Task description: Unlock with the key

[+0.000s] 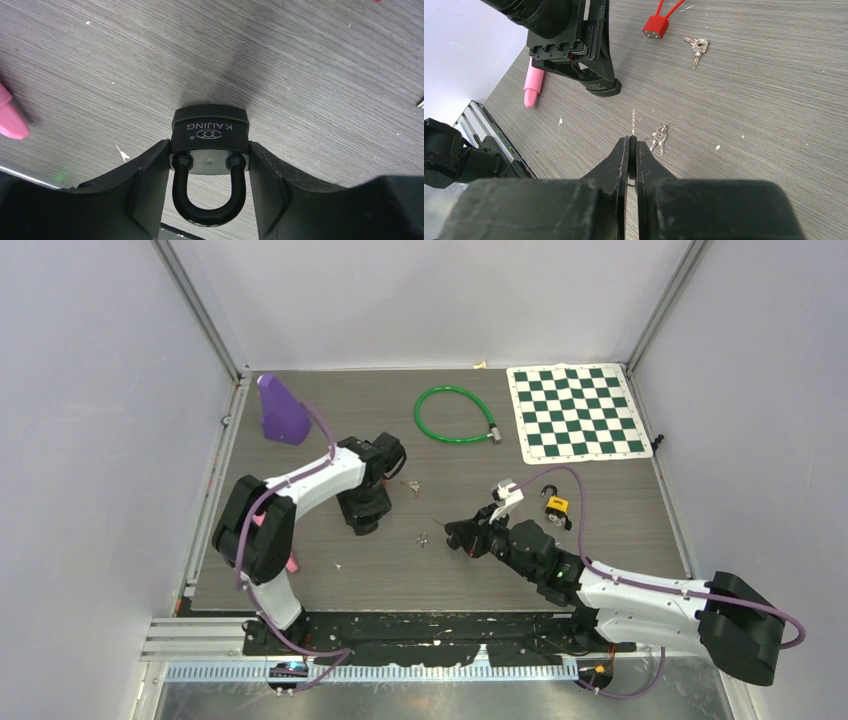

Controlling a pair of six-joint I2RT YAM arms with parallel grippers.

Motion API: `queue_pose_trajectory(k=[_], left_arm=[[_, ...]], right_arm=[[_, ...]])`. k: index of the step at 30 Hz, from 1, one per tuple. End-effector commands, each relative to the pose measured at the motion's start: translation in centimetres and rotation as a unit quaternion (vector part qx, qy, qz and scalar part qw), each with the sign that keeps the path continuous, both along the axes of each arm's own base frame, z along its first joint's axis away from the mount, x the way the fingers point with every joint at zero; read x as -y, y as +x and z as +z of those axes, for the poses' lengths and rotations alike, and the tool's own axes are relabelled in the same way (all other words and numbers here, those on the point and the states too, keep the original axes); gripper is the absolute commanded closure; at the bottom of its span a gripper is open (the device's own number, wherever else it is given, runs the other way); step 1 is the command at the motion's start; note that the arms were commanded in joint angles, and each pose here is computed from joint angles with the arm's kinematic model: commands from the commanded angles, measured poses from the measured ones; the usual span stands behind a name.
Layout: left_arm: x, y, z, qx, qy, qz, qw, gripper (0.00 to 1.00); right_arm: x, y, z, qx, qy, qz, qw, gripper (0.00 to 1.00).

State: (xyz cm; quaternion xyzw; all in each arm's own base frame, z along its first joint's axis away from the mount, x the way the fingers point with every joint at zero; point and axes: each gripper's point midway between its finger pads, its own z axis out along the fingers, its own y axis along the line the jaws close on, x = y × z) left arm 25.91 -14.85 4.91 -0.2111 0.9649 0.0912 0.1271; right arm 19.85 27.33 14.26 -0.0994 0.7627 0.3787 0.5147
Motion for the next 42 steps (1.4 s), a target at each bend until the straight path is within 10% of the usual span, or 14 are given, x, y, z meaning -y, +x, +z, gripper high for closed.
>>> queue_pose_trajectory(k=[1,8,13,20,37,42], left_arm=[[0.2,1.2,-0.3,0.036,-0.011,-0.005,0.999,0.35],[0.0,1.3,1.6,0.094,-0.048,-0.053,0.993,0.01],[-0.7,1.7,4.3,0.164,-0.049,-0.146,0.974,0.00],[2.4,1.5,6.2,0.298,-0.111,-0.372,0.872,0.03],[1.5,2.6,1.3,0.257,-0.068,-0.363,0.893,0.33],[3.1,2.0,-0.7,0.219,-0.116,-0.339,0.908,0.64]], right_arm=[[0.1,0.3,1.2,0.009,0.015,-0.011,1.000,0.95],[0.3,0.3,1.2,0.005,0.014,-0.014,1.000,0.95],[0.4,0.0,1.7,0.009,0.022,-0.010,1.000,0.95],[1.1,-0.5,2.1,0.017,0.040,-0.011,0.999,0.95],[3.0,-1.8,3.2,0.021,0.071,-0.012,0.997,0.94],[3.3,-1.8,3.1,0.016,0.074,-0.018,0.997,0.95]])
